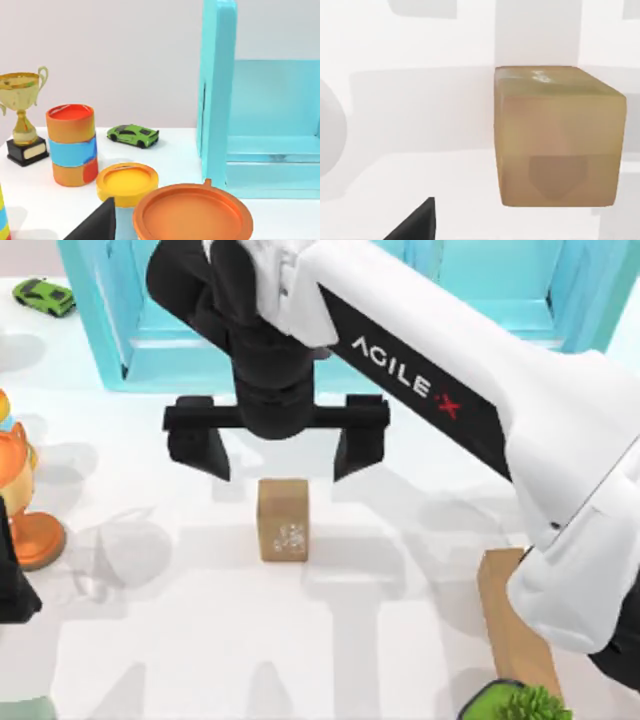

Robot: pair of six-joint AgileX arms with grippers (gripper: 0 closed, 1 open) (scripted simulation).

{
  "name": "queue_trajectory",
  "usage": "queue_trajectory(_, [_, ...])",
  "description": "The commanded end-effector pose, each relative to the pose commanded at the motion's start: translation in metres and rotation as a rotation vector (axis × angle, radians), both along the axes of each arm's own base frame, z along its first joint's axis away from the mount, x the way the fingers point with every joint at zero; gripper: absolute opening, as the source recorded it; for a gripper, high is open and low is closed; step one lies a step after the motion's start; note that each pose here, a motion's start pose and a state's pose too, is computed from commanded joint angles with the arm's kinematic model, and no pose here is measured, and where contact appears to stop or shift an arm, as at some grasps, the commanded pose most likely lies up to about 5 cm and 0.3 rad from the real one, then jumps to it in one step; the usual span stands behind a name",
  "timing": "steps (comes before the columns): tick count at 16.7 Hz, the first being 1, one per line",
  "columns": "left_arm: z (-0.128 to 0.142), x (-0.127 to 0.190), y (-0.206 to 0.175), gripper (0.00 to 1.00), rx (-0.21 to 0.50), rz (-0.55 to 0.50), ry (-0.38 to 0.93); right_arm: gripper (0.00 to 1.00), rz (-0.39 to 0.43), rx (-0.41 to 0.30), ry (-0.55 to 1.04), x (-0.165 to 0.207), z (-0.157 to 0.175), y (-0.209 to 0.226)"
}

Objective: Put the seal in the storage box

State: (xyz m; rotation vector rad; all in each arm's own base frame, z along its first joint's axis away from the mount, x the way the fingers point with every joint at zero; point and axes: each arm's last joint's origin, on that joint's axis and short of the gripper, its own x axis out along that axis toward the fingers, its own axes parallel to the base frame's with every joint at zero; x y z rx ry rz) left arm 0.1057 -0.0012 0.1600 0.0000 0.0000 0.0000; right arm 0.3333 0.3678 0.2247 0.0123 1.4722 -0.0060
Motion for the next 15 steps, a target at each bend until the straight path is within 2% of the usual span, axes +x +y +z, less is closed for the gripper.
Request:
queue_trajectory(11, [0.0,0.0,0.0,1.0,0.0,0.0,0.0,1.0,0.001,0.0,0.0,0.007,-0.084,0.002])
queue_trajectory(15, [0.0,0.0,0.0,1.0,0.0,0.0,0.0,1.0,0.002,0.0,0.0,0.006,-0.093,0.0])
